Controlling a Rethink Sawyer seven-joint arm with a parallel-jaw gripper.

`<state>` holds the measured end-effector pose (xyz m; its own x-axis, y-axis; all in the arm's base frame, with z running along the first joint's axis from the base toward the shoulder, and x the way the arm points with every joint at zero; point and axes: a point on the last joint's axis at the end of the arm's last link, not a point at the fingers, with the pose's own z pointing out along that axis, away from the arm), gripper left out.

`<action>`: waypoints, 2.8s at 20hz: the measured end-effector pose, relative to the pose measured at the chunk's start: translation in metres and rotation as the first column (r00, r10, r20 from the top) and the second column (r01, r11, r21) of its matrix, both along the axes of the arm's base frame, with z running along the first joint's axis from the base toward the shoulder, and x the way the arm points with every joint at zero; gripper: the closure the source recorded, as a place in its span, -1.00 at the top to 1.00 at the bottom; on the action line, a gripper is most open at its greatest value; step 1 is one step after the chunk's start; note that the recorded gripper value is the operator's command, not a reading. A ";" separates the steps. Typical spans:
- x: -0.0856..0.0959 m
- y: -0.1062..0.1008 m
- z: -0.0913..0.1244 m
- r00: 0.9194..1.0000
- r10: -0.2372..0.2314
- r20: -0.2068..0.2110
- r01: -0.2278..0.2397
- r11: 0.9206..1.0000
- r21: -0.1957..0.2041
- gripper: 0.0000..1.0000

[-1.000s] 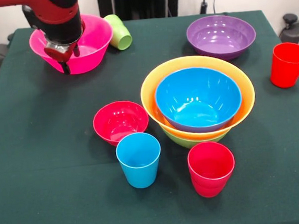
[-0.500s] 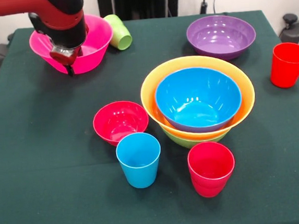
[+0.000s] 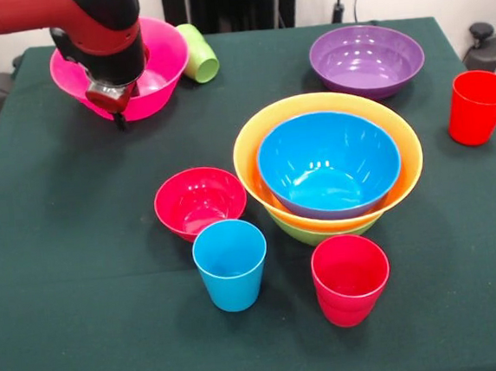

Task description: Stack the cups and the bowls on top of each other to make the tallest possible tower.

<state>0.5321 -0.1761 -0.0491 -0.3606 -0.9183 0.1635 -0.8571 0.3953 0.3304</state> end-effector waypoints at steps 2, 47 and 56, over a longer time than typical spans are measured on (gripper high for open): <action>0.001 0.000 0.000 1.000 -0.001 0.004 0.001 1.000 0.000 -1.00; 0.147 0.030 0.108 0.974 -0.216 -0.061 0.223 0.966 0.128 -1.00; 0.171 0.012 0.145 0.954 -0.257 -0.157 0.276 0.954 0.114 -1.00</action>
